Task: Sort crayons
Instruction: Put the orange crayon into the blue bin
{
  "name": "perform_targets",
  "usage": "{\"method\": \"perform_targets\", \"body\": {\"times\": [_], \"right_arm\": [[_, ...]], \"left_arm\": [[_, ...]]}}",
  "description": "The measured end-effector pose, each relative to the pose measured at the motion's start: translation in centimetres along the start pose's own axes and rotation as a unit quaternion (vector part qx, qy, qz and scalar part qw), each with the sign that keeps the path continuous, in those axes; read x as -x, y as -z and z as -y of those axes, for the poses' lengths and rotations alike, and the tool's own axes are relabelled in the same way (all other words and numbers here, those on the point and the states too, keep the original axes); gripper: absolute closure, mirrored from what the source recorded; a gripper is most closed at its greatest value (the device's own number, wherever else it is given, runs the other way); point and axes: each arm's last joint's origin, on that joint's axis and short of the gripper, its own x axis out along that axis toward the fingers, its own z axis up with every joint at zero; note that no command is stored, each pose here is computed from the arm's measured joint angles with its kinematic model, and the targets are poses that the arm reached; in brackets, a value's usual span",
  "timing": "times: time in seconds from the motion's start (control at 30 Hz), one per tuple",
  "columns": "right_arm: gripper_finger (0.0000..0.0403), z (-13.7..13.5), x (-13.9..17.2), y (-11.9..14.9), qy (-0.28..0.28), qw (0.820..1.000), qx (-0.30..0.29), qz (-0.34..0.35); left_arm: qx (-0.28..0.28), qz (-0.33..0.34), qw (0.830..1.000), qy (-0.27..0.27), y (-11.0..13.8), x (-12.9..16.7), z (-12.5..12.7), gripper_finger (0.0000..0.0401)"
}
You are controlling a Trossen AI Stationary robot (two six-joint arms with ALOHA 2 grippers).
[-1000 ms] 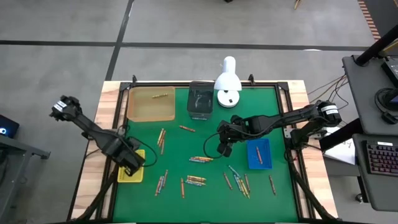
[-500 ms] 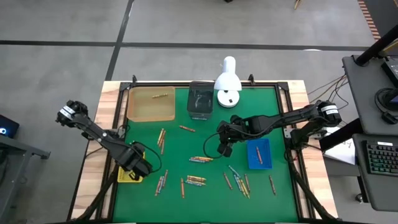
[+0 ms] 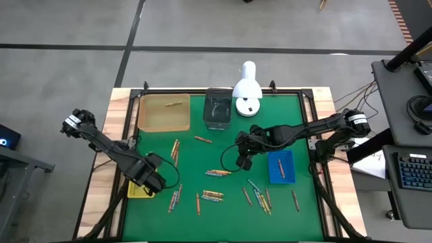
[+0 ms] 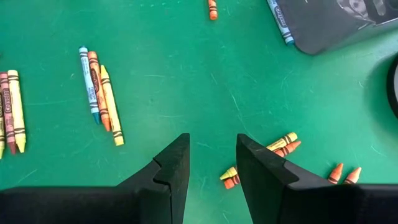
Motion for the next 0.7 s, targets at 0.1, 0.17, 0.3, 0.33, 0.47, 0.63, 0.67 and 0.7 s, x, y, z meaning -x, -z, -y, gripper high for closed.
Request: {"method": "perform_targets", "body": {"times": [0.1, 0.17, 0.3, 0.33, 0.47, 0.63, 0.67, 0.7], "right_arm": [[0.0284, 0.0, 0.0, 0.0, 0.000, 1.000, 0.000, 0.000], [0.0284, 0.0, 0.0, 0.0, -0.001, 1.000, 0.000, 0.001], [0.0284, -0.1, 0.0, -0.1, -0.003, 1.000, -0.004, 0.007], [0.0284, -0.1, 0.0, -0.2, -0.005, 1.000, -0.006, 0.011], [0.0284, -0.3, 0.0, -0.7, -0.017, 0.999, -0.012, 0.034], [0.0284, -0.8, 0.2, -1.8, -0.043, 0.995, -0.025, 0.088], [0.0284, -0.9, 0.2, -2.0, -0.047, 0.994, -0.025, 0.098], [0.0284, -0.9, 0.3, -2.1, -0.052, 0.993, -0.026, 0.107]], "left_arm": [[-0.029, 0.061, 0.998, 0.012, -0.4, 1.0, 0.3, 0.0317], [-0.055, 0.109, 0.992, 0.023, -0.8, 1.9, 0.6, 0.0317], [-0.110, 0.207, 0.971, 0.033, -1.4, 4.1, 1.1, 0.0317], [-0.123, 0.230, 0.965, 0.033, -1.6, 4.7, 1.2, 0.0317], [-0.168, 0.308, 0.936, 0.021, -2.0, 6.6, 1.3, 0.0317], [-0.213, 0.378, 0.901, -0.005, -2.3, 7.8, 1.3, 0.0317], [-0.219, 0.388, 0.895, -0.008, -2.4, 7.9, 1.3, 0.0317], [-0.224, 0.397, 0.890, -0.006, -2.4, 8.0, 1.3, 0.0317]]}}
